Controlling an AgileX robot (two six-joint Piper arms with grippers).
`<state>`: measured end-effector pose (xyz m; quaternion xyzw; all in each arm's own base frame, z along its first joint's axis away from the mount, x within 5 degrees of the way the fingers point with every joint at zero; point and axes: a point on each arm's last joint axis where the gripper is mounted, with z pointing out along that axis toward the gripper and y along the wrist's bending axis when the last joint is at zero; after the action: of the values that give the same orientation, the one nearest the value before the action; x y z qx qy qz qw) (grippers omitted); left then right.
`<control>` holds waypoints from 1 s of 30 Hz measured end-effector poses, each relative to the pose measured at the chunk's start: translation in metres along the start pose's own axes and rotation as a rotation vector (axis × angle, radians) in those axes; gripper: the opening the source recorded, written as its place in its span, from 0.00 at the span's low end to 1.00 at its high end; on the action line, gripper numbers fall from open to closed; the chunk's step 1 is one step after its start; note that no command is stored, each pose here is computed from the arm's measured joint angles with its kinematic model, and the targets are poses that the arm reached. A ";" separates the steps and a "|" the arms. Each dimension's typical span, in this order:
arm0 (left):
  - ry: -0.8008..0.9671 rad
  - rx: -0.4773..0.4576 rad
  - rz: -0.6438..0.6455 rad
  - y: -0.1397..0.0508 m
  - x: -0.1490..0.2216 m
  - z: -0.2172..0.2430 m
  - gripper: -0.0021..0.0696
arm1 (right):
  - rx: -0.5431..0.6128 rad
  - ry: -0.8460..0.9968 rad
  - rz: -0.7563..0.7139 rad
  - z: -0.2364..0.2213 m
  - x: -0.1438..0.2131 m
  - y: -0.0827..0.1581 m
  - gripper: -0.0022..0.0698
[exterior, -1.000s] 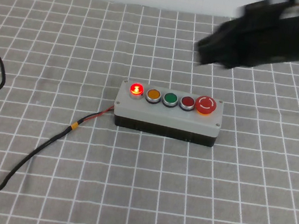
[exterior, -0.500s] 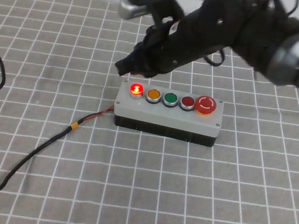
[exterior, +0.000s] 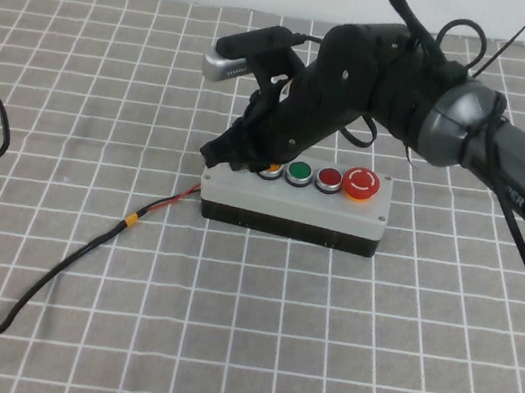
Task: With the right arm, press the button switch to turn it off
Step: 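Press the lit red button on the button box to turn it off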
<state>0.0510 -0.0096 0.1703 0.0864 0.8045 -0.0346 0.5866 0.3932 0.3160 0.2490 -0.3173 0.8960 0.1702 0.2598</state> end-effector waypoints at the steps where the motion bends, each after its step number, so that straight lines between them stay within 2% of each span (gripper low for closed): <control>1: 0.000 0.000 0.000 0.000 0.000 0.000 0.02 | 0.001 0.003 0.002 0.001 0.000 0.000 0.01; 8: 0.000 0.000 0.000 0.000 0.000 0.000 0.02 | 0.004 0.005 0.024 0.006 0.002 -0.001 0.01; 17: 0.000 0.000 0.001 0.000 0.000 0.000 0.02 | 0.020 -0.137 0.007 -0.019 -0.018 0.001 0.01; 30: 0.000 -0.001 0.002 0.000 0.000 0.000 0.02 | 0.112 -0.051 -0.017 0.005 -0.008 -0.011 0.01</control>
<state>0.0510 -0.0095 0.1703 0.0870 0.8045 -0.0336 0.5866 0.4074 0.3140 0.2476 -0.3054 0.8946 0.1257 0.3012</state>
